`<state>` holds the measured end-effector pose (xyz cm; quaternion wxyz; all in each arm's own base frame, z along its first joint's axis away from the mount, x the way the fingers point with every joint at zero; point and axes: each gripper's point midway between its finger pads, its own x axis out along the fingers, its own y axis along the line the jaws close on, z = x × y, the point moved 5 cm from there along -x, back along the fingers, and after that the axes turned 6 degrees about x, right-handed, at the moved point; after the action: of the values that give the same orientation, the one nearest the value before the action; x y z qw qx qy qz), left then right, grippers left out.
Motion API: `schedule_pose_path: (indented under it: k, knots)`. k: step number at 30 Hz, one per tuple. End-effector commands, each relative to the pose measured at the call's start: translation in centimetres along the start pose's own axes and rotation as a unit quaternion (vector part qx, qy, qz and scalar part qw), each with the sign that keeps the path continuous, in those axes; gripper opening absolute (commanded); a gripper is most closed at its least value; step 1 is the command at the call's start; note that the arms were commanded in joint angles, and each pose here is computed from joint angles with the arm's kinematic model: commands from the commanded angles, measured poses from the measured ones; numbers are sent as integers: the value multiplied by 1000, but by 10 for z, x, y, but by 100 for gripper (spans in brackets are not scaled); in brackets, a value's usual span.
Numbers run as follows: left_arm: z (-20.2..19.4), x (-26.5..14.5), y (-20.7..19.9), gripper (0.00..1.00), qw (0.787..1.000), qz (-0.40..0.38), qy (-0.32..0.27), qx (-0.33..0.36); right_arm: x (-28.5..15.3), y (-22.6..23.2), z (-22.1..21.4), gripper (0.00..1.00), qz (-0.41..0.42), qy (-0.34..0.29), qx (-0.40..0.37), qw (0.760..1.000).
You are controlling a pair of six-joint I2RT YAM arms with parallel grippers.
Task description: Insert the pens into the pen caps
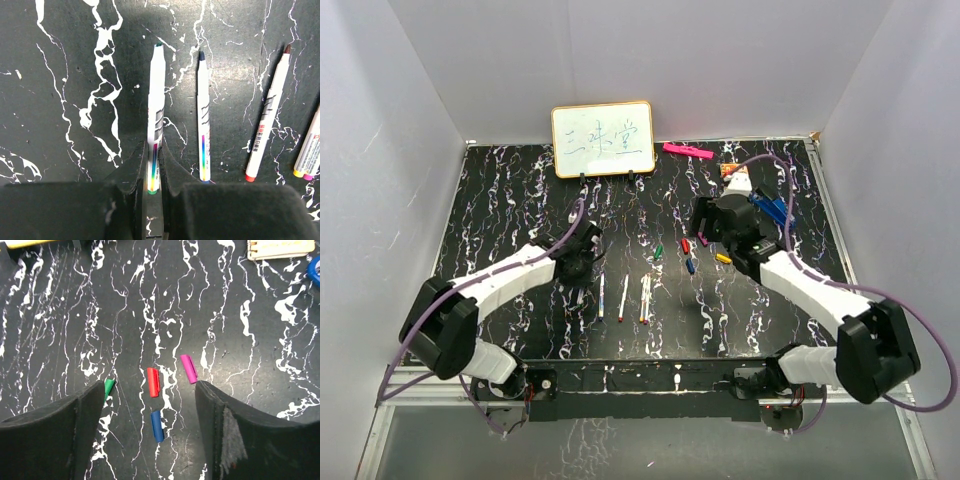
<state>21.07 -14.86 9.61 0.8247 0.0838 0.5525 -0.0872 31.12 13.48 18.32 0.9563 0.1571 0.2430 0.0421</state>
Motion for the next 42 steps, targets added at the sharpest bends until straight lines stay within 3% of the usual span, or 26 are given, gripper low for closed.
schedule_pose_path:
  k: [1, 6, 16, 26, 35, 42]
  knots:
    - [-4, -11, 6, 0, 1000, 11, -11, -12, 8, 22, 9, 67, -3, -6, 6, 1000]
    - [-1, -25, 6, 0, 996, -16, -70, -45, 21, 43, -15, 52, -6, 24, -13, 1000]
    - [-10, -43, 6, 0, 977, -81, -177, -83, 37, 79, -54, 49, -11, 67, -27, 997]
    - [-15, -47, 7, 0, 979, -89, -175, -61, 61, 98, -78, 47, -37, 99, -20, 994]
    - [-16, -45, 2, 0, 976, -111, -179, -58, 71, 96, -88, 35, -73, 102, -16, 992]
    - [-17, -42, 1, 0, 978, -108, -170, -49, 73, 92, -94, 33, -93, 106, -9, 990]
